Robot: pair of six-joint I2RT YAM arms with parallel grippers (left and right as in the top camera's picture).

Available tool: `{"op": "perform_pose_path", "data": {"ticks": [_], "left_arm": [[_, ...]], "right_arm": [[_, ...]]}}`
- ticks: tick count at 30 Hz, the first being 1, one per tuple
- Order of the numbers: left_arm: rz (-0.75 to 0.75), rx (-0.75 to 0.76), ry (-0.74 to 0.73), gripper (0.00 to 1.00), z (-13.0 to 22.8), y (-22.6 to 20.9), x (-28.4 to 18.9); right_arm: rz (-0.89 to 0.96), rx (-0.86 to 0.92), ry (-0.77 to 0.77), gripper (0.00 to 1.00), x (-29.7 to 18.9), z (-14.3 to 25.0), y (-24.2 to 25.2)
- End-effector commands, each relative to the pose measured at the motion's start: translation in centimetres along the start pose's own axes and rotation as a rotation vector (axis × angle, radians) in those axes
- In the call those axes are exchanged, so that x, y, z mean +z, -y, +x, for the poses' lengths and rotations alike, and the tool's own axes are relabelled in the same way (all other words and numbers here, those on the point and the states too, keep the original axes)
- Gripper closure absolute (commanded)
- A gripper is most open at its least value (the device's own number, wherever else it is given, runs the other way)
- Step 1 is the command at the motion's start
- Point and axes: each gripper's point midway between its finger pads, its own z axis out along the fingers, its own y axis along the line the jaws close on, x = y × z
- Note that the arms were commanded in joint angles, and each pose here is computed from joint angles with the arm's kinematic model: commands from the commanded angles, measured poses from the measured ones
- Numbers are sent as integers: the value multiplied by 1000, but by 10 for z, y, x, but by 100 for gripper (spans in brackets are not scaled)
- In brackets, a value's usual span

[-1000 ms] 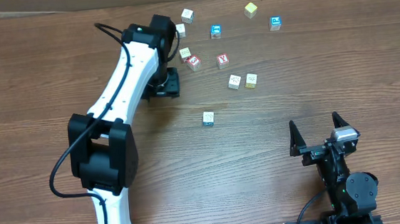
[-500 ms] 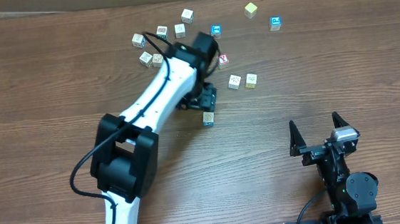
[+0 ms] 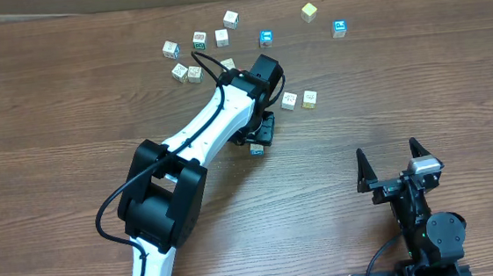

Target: Form a tower

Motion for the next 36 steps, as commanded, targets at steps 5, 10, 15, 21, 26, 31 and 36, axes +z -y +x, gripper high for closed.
{"op": "perform_pose_path", "data": {"ticks": [5, 10, 15, 21, 26, 31, 36], "left_arm": [[16, -52, -31, 45, 11, 7, 8], [24, -68, -15, 53, 12, 11, 18], [37, -80, -10, 62, 13, 15, 22], [162, -76, -13, 63, 9, 38, 19], [222, -66, -28, 71, 12, 51, 17], [225, -52, -26, 75, 14, 57, 17], [236, -23, 15, 73, 9, 70, 16]], "right_arm": [[-7, 6, 2, 0, 0, 2, -1], [-7, 6, 2, 0, 0, 2, -1], [-7, 6, 2, 0, 0, 2, -1], [-7, 6, 2, 0, 0, 2, -1], [-7, 6, 2, 0, 0, 2, -1], [-7, 6, 2, 0, 0, 2, -1], [-7, 6, 2, 0, 0, 2, -1]]}}
